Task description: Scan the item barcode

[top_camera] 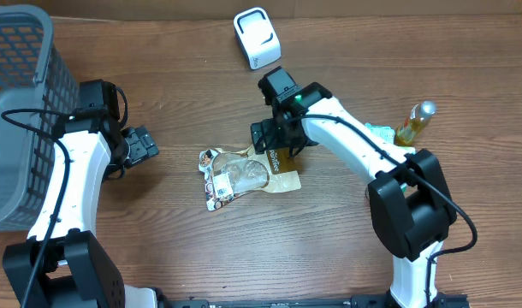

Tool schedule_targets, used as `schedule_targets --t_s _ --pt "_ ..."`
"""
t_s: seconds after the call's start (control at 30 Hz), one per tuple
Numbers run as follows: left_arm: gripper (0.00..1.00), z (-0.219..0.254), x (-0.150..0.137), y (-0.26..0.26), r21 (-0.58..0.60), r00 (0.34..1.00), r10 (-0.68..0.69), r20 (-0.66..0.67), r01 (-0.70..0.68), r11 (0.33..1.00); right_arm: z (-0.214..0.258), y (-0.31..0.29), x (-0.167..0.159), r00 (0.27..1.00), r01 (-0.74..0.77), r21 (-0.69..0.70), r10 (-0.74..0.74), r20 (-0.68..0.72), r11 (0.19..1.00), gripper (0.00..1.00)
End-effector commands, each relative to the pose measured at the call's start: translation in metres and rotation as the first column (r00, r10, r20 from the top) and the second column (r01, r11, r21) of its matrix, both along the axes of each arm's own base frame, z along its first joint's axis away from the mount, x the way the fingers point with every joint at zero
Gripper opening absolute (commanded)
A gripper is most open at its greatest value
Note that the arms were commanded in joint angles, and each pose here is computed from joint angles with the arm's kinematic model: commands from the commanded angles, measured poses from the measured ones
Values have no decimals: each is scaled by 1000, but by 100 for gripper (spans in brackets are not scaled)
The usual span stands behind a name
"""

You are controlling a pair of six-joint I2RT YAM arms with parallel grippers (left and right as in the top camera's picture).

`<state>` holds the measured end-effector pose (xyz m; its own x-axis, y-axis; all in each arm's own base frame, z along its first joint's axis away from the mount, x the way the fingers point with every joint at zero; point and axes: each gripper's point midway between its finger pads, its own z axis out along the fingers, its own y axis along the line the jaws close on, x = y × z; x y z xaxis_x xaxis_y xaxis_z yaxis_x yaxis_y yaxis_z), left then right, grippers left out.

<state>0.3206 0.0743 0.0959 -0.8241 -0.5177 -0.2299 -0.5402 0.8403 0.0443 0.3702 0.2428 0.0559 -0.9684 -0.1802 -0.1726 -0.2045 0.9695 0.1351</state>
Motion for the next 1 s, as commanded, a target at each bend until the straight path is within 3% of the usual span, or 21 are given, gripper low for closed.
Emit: schedule_targets --t_s 0.0,0.23,0.5,0.63,0.83,0.9,0.97 --pt "100 5 -1 2 6 1000 17 18 -18 1000 22 -3 13 999 35 66 -37 28 997 100" --pt "100 5 -1 2 6 1000 17 18 -17 1000 27 -6 22 998 64 163 -64 -1 985 100" --pt "99 5 -1 2 8 1000 15 16 -15 1000 26 -20 24 997 78 169 -75 -26 983 100" --pt "100 7 -6 17 116 992 -115 -47 120 986 25 -20 18 999 31 167 -25 -37 985 100" --pt "100 7 -6 17 114 992 -116 -46 120 986 22 -25 8 997 22 146 -11 -72 989 100" --pt "100 11 14 18 123 993 -114 40 108 986 22 -25 8 998 -7 144 16 -65 990 100" --pt "100 10 28 -8 -15 984 -134 120 137 991 22 -25 8 998 -22 141 31 -62 990 100"
